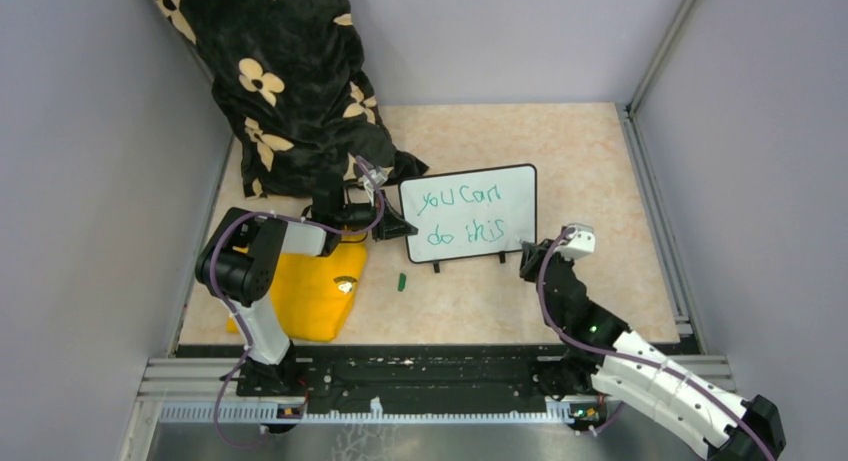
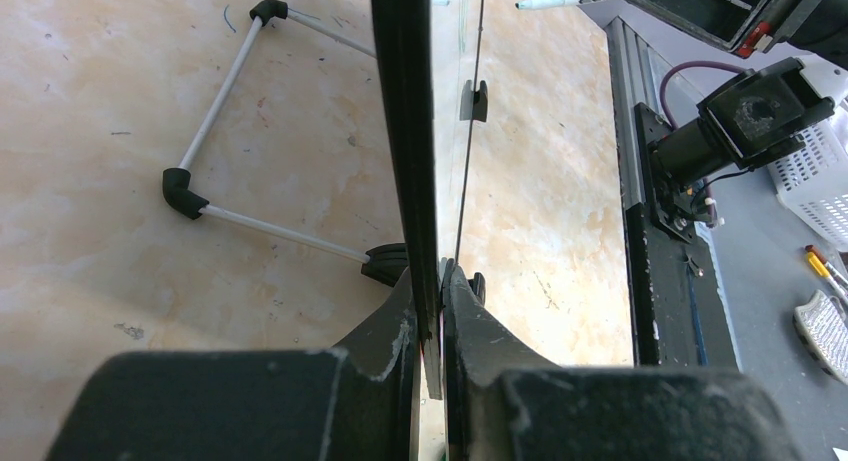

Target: Write a sentence on the whiteboard

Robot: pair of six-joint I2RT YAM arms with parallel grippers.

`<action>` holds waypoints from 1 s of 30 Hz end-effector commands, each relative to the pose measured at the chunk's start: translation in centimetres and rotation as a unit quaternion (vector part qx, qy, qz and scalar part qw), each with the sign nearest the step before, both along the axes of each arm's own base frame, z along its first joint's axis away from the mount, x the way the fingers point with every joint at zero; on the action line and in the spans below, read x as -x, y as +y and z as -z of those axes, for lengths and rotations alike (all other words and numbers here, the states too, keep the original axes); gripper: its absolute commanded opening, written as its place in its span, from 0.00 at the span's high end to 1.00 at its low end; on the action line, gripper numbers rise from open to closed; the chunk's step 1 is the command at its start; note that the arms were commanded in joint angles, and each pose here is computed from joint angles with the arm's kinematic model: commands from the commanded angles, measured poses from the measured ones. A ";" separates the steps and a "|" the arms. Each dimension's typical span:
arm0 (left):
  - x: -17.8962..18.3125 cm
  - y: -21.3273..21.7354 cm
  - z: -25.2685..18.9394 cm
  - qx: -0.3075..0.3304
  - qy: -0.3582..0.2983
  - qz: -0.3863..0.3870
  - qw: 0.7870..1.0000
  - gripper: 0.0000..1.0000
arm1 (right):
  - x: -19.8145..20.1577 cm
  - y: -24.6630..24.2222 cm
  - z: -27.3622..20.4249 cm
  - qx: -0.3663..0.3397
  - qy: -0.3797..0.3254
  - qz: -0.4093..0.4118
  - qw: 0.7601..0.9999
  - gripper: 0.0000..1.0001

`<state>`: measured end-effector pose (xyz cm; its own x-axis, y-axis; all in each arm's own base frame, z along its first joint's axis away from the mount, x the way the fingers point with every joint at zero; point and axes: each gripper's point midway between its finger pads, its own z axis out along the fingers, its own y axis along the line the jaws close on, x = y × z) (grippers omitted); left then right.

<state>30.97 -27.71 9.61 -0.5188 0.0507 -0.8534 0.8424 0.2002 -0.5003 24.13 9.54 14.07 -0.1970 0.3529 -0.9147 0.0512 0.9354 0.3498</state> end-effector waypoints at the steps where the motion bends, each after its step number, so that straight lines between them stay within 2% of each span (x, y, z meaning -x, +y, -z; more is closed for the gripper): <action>1: -0.2 0.4 3.5 -0.047 0.014 -0.026 0.998 1.00 | -0.8 0.1 -1.6 -0.028 -0.027 0.015 0.999 1.00; 30: -0.2 0.3 3.4 -0.049 0.010 -0.024 0.998 1.00 | -2.0 0.3 -0.5 -0.008 -0.016 0.032 0.999 1.00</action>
